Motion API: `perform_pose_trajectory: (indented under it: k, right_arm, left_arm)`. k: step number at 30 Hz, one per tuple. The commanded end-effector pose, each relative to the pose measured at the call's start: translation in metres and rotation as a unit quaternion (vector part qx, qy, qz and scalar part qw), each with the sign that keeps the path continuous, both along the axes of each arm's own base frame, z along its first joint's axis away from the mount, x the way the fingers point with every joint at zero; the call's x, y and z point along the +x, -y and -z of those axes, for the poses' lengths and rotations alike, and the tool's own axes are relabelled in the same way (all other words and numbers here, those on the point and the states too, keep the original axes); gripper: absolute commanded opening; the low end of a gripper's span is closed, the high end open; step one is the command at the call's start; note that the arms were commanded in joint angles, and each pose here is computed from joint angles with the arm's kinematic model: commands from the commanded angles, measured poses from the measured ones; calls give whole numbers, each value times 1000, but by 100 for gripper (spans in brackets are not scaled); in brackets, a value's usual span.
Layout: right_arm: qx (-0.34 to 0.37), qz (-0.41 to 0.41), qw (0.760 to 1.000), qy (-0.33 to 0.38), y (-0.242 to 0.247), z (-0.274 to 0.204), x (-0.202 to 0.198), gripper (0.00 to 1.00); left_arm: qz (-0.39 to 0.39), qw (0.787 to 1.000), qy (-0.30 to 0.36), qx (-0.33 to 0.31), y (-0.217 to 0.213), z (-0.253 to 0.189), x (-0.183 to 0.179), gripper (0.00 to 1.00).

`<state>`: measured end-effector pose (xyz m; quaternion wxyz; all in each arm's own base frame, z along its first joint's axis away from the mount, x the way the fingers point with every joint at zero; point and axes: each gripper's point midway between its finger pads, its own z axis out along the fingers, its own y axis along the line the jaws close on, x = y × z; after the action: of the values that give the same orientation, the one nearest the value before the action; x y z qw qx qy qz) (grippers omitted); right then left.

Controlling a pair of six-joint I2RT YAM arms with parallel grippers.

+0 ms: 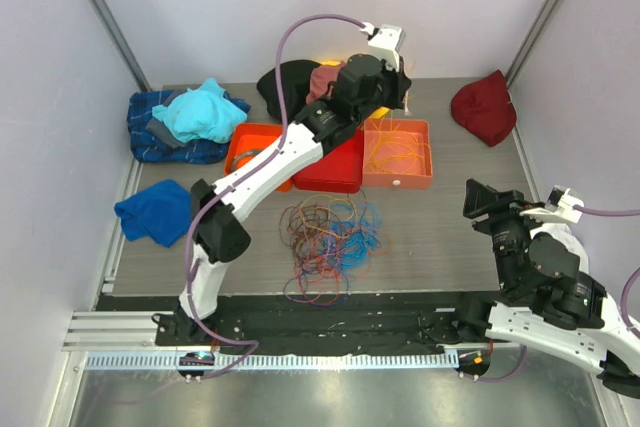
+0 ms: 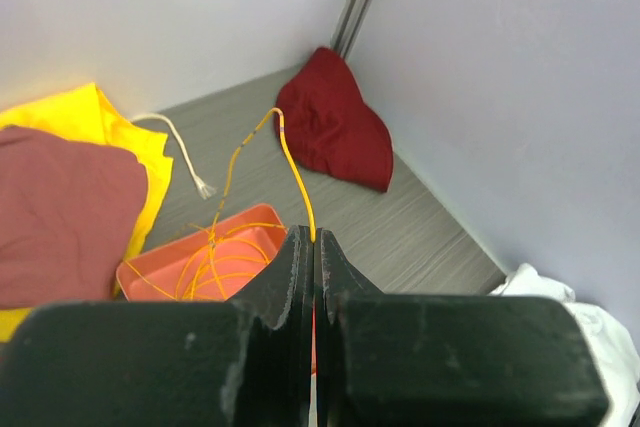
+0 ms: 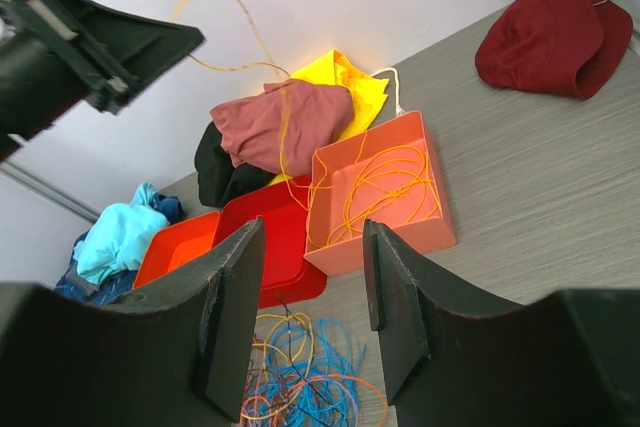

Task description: Untangle the cables

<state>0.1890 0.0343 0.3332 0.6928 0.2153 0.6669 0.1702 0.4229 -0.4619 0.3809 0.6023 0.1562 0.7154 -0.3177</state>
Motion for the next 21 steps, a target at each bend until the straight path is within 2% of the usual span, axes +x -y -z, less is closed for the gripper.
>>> perform_pose_trajectory:
  k: [1, 8, 17, 21]
  right_arm:
    - [11, 16, 1000, 2, 8, 3, -1, 52]
    - [1, 17, 1000, -3, 7, 8, 0, 52]
    - [-7, 19, 1000, -7, 5, 12, 1, 52]
    - [-8, 18, 1000, -9, 2, 14, 2, 52]
  left_arm:
    - [6, 1000, -4, -25, 9, 10, 17, 0]
    - [13, 999, -46, -18, 21, 60, 32, 0]
    - [0, 991, -122, 61, 16, 150, 31, 0]
    - [19, 984, -152, 90, 19, 186, 24, 0]
